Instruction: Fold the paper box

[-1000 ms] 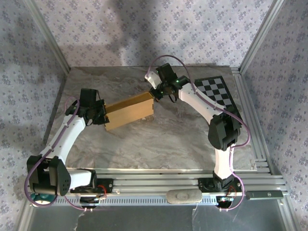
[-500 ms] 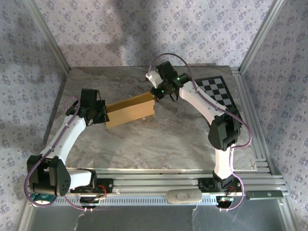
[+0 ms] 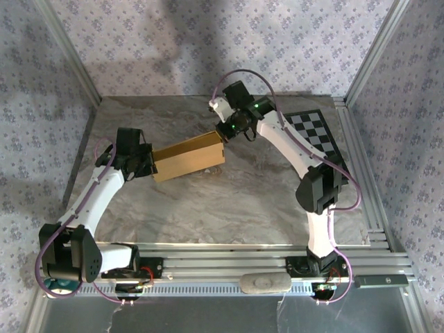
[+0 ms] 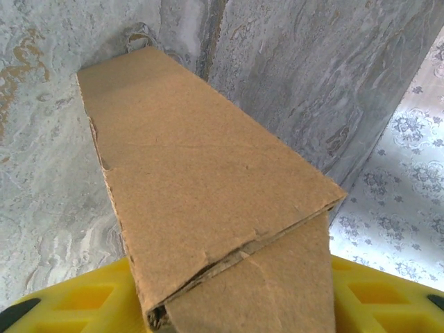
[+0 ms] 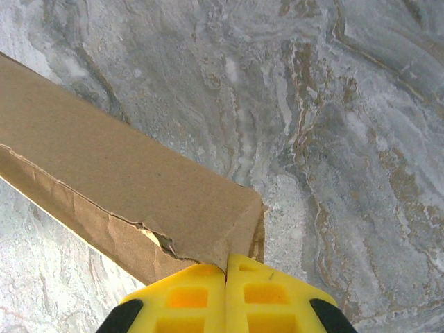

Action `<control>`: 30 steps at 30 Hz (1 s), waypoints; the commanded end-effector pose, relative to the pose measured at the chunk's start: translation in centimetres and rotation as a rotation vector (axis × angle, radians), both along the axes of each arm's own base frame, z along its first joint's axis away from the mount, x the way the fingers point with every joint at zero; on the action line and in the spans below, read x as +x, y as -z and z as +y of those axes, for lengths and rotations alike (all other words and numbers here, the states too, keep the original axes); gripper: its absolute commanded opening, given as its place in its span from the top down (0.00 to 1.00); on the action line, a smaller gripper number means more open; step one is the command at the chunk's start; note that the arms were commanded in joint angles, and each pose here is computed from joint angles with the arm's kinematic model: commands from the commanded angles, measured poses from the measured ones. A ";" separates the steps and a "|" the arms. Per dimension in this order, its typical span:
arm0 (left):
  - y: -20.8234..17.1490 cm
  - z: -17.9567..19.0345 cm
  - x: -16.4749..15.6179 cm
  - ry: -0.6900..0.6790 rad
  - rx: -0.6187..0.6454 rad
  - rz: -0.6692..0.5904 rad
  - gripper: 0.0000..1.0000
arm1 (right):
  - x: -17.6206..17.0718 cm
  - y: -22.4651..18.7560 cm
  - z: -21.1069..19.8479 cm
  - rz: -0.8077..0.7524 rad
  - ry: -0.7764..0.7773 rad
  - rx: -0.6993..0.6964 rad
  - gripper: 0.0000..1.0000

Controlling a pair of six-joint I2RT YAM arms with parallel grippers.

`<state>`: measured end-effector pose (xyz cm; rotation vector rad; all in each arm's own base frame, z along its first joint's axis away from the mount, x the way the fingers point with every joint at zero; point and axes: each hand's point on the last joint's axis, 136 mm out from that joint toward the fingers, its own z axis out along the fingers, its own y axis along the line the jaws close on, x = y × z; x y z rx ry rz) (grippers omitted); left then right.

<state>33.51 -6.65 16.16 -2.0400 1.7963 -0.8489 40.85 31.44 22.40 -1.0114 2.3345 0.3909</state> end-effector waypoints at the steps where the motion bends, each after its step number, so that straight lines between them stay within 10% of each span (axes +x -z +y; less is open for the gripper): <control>1: 2.6 0.6 -2.2 0.020 0.066 0.122 0.49 | -0.4 0.0 0.4 0.046 0.012 0.024 1.00; 15: 2.7 0.7 -2.2 0.027 0.077 0.131 0.55 | -0.7 0.8 -0.7 -0.046 -0.032 0.004 0.77; 23: 2.5 0.8 -2.1 0.030 0.083 0.127 0.55 | 0.1 2.4 -1.6 -0.047 -0.027 -0.027 0.78; 30: 2.6 0.8 -2.1 0.031 0.084 0.129 0.55 | 0.4 2.1 -1.4 -0.039 -0.024 -0.011 1.00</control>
